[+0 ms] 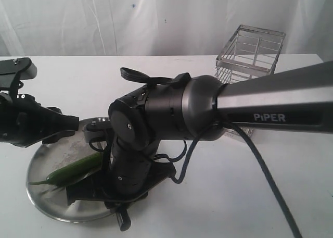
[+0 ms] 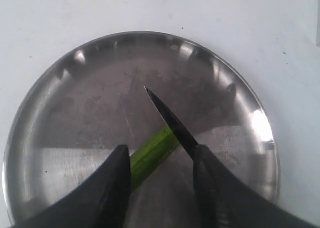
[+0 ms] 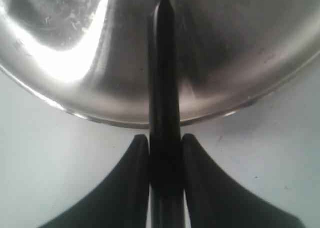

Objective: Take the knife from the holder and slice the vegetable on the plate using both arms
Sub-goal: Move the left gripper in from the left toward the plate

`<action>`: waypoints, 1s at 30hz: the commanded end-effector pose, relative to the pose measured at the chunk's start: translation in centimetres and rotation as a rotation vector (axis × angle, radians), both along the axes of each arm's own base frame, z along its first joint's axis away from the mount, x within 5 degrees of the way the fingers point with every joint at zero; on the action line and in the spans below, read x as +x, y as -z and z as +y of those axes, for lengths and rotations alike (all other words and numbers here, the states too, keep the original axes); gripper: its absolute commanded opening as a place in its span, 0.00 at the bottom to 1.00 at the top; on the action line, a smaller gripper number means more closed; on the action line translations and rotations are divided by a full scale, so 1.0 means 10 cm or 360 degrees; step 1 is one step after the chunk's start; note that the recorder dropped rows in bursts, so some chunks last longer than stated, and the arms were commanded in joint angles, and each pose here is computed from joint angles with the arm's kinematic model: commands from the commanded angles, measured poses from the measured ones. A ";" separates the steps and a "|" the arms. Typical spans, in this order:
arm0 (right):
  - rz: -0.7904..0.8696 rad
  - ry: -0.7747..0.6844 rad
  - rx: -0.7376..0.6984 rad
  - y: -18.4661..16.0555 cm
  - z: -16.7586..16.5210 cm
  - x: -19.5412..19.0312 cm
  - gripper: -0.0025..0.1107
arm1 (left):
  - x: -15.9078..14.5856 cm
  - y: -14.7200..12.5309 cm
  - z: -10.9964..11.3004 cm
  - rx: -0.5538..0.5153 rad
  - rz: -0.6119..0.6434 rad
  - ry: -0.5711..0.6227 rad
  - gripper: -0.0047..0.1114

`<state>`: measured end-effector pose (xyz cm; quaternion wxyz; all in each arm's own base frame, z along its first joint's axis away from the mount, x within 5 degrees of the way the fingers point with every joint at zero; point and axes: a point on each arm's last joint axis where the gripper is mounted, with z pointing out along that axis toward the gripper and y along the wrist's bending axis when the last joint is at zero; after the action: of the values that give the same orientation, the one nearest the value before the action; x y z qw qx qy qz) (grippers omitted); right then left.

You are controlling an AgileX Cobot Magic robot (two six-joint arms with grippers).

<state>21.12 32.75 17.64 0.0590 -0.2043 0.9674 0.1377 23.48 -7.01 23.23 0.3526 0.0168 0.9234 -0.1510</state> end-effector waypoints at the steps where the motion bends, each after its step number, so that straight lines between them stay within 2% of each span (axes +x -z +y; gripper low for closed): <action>1: -0.0023 0.0014 0.0023 -0.04 0.00 0.04 0.03 | 0.10 0.10 -0.01 -0.0023 0.0015 -0.0064 0.22; 3: -0.0023 0.0014 0.0023 -0.04 0.00 0.04 0.03 | 0.17 0.11 0.00 -0.0077 -0.0025 -0.0171 0.04; 5: -0.0019 0.0015 0.0022 -0.04 0.00 0.03 0.03 | 0.23 0.11 -0.03 -0.0129 0.0025 -0.0210 0.04; 9: -0.0023 0.0016 0.0027 -0.04 0.00 0.04 0.03 | 0.39 0.07 -0.09 -0.0111 0.0137 -0.0124 0.04; 11: -0.0023 0.0026 0.0026 -0.04 0.00 0.04 0.03 | 0.45 0.02 -0.03 -0.0118 0.0165 -0.0132 0.04; 14: -0.0036 0.0008 0.0022 -0.04 0.00 0.04 0.03 | 0.49 -0.14 0.21 -0.0045 0.0189 -0.0070 0.04; 17: -0.0064 -0.0004 0.0026 -0.04 0.00 0.06 0.03 | 0.47 -0.56 0.20 0.0031 -0.0052 0.0127 0.04; 18: -0.0070 -0.0004 0.0030 -0.04 0.00 0.06 0.03 | 0.46 -0.76 0.12 0.0129 -0.0238 0.0316 0.04; 20: -0.0082 -0.0009 0.0031 -0.04 0.00 0.06 0.03 | 0.43 -1.02 0.01 0.0233 -0.0463 0.0547 0.04; 21: -0.0084 -0.0010 0.0029 -0.04 0.00 0.06 0.03 | 0.39 -1.16 -0.03 0.0228 -0.0563 0.0616 0.04; 22: -0.0088 -0.0013 0.0027 -0.04 0.00 0.07 0.03 | 0.36 -1.28 -0.06 0.0191 -0.0644 0.0646 0.04; 23: -0.0094 -0.0016 0.0026 -0.04 0.00 0.07 0.03 | 0.32 -1.42 -0.10 0.0071 -0.0718 0.0641 0.04; 25: -0.0099 -0.0020 0.0022 -0.04 0.00 0.07 0.03 | 0.25 -1.69 -0.12 -0.0221 -0.0824 0.0580 0.04; 27: -0.0104 -0.0021 0.0023 -0.04 0.00 0.07 0.03 | 0.18 -1.90 -0.11 -0.0607 -0.0860 0.0466 0.04; 30: -0.0111 -0.0019 0.0033 -0.04 0.01 0.08 0.03 | 0.17 -2.02 -0.03 -0.0956 -0.0878 0.0368 0.04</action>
<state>21.50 32.82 17.69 0.0815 -0.2121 0.9642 0.1365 25.59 -7.92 41.76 0.5510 0.1206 0.7473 -0.3512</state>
